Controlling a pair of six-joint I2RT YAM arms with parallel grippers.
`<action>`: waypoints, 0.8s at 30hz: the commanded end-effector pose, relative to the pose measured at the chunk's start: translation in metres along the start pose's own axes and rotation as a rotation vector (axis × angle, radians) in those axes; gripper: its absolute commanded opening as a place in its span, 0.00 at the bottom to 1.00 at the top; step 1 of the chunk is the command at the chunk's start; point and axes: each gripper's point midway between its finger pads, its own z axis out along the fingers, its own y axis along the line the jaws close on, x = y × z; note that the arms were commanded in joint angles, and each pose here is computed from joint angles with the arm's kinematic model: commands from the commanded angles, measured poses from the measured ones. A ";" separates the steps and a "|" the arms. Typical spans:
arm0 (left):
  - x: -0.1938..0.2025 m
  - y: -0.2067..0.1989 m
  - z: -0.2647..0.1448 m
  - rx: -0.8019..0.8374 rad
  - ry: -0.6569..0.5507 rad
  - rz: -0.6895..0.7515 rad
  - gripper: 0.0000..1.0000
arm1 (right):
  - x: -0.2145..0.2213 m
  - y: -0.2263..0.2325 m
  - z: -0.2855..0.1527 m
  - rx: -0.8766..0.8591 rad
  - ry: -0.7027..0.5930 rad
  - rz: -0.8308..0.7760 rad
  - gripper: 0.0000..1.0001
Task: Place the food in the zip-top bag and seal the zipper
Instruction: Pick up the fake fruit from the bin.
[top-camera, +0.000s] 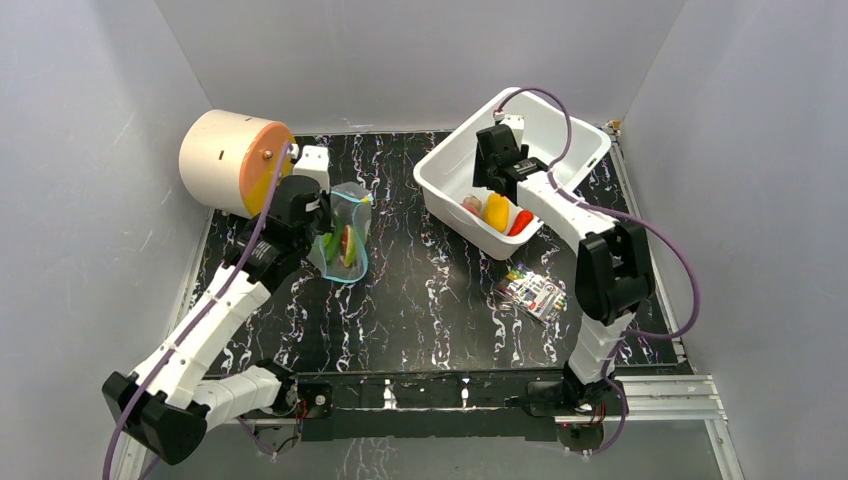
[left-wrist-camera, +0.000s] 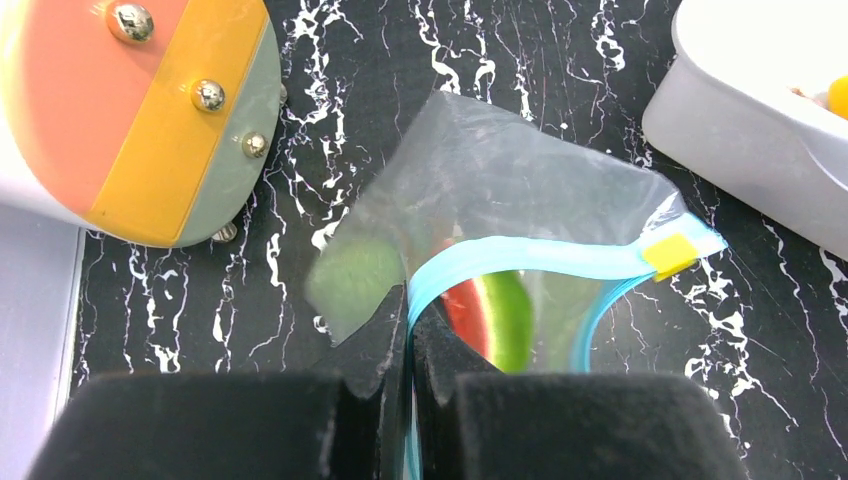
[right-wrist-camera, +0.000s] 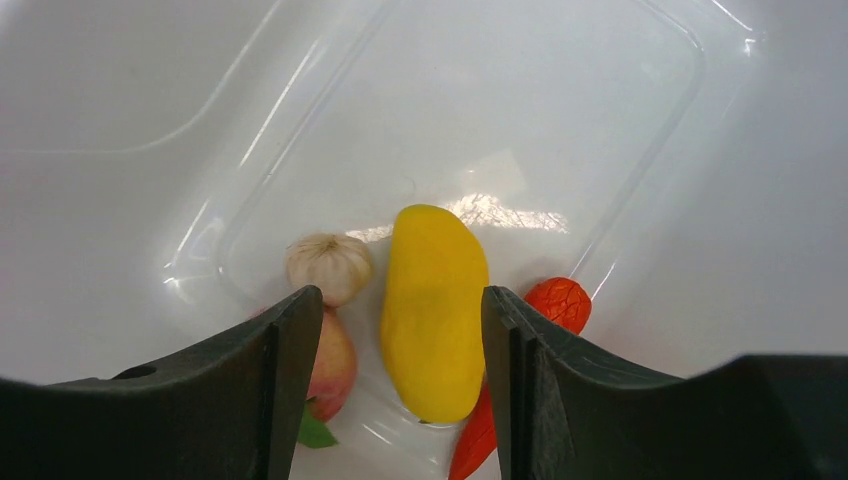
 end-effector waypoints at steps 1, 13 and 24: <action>-0.011 -0.005 0.002 -0.001 0.011 -0.048 0.00 | -0.035 -0.014 0.013 0.043 -0.048 0.098 0.56; 0.037 -0.040 0.010 0.105 0.277 -0.108 0.00 | -0.011 -0.022 0.049 -0.012 0.148 0.125 0.59; 0.061 -0.062 0.008 0.203 0.372 -0.149 0.00 | 0.032 -0.021 0.063 -0.056 0.271 -0.020 0.73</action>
